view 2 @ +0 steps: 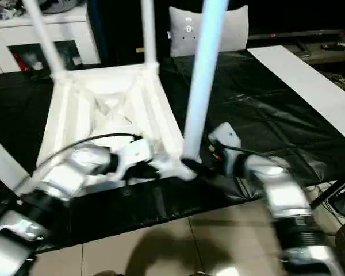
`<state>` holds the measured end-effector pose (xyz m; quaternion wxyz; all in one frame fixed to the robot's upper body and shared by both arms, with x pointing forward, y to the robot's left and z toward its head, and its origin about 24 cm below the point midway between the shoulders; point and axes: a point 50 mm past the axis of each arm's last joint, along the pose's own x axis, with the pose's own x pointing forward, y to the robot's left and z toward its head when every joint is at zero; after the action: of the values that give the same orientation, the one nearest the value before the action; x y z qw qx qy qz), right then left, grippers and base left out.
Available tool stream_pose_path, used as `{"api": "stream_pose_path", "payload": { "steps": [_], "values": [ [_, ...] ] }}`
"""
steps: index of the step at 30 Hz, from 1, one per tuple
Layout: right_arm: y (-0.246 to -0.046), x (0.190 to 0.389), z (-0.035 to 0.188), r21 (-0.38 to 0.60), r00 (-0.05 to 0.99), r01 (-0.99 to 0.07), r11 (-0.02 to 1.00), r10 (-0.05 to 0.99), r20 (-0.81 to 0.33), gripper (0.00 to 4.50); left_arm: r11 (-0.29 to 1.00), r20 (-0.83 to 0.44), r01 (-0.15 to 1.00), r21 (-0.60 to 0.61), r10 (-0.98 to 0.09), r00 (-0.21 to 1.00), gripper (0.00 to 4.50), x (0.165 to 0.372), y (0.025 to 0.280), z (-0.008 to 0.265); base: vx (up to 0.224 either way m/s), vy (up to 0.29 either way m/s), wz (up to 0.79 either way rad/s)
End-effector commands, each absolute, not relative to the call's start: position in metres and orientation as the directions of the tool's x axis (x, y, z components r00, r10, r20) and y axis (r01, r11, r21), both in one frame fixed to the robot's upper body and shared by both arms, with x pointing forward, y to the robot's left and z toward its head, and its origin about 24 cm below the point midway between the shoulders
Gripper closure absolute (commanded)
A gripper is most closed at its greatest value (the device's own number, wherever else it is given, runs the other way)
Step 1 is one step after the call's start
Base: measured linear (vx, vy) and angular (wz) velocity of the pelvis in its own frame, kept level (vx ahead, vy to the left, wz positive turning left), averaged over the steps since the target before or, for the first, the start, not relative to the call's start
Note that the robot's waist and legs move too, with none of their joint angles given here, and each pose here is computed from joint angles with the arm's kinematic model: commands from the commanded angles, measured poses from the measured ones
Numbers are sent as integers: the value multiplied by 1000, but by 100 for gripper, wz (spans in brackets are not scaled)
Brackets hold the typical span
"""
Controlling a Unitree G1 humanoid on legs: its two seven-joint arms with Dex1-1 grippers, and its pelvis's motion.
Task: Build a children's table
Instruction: Rotate leg to tighten
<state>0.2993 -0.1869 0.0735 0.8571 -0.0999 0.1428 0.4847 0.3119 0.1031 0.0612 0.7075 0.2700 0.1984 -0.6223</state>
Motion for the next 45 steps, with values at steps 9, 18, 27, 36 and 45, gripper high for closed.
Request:
{"api": "stream_pose_path", "payload": {
  "steps": [9,18,27,36,45],
  "values": [
    [-177,278,74,133,146,-971,196,938,-315,98,-285,-674,957,57,-718,-174,450,287,107,56,0,0,0],
    [-168,269,72,201,35,-975,95,958,-285,175,-323,-657,945,45,-723,-216,450,285,106,60,0,0,0],
    [-166,265,71,223,5,-972,70,959,-282,237,-327,-655,944,32,-721,-228,450,285,109,59,0,0,0],
    [-157,283,56,155,260,-932,328,901,-348,242,-214,-551,976,-36,-811,-198,450,284,99,64,0,0,0],
    [-115,319,48,187,664,-644,742,664,-343,250,149,-548,988,39,-823,146,450,306,61,67,-11,0,-3]
  ]
}}
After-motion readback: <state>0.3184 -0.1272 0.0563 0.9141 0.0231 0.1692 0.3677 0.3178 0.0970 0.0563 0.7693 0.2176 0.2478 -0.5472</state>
